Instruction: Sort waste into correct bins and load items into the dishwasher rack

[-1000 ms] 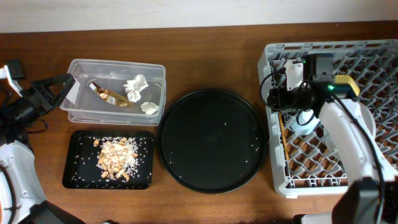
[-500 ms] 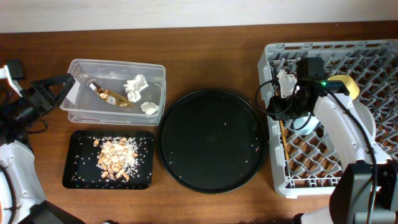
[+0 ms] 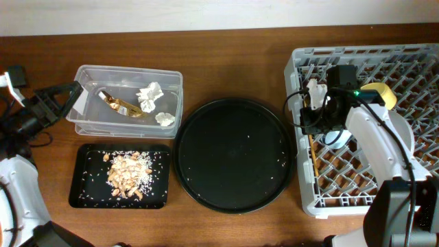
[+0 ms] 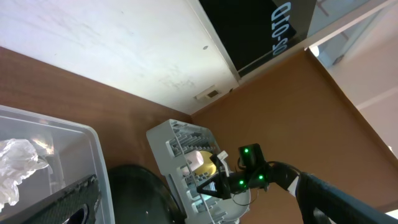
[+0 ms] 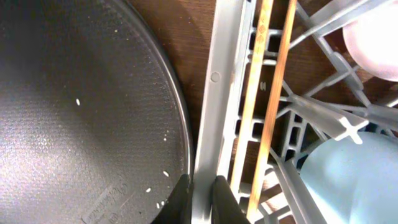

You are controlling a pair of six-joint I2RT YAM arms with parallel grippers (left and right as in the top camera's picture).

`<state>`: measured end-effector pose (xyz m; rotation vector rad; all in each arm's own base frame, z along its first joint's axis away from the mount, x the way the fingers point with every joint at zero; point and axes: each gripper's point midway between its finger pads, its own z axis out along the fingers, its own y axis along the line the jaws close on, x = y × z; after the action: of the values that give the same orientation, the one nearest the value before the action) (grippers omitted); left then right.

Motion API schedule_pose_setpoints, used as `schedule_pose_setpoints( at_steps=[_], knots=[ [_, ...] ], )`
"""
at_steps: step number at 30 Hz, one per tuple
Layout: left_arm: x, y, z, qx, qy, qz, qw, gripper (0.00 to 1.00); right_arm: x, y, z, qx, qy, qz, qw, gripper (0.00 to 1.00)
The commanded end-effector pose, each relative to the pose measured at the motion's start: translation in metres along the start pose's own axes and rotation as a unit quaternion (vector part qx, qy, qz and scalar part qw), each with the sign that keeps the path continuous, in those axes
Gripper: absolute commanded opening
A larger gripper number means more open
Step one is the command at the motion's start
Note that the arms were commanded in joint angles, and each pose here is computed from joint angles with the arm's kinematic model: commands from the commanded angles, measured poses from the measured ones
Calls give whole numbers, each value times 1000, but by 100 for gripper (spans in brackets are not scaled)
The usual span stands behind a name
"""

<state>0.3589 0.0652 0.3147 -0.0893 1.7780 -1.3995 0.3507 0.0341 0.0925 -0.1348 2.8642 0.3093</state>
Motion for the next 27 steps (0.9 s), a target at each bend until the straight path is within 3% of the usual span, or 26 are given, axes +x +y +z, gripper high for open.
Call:
schedule_pose_setpoints(
  at_steps=[1, 7, 12, 27],
  knots=[
    [1, -6, -1, 7, 4, 4, 1000, 99, -2, 30, 6, -42, -5, -21, 999, 4],
    [1, -6, -1, 7, 4, 4, 1000, 99, -9, 66, 13, -53, -17, -62, 997, 4],
    [1, -6, -1, 7, 4, 4, 1000, 99, -6, 64, 16, -12, -10, -64, 998, 4],
    [1, -6, -1, 7, 4, 4, 1000, 99, -5, 64, 16, -15, -9, -48, 999, 4]
  ],
)
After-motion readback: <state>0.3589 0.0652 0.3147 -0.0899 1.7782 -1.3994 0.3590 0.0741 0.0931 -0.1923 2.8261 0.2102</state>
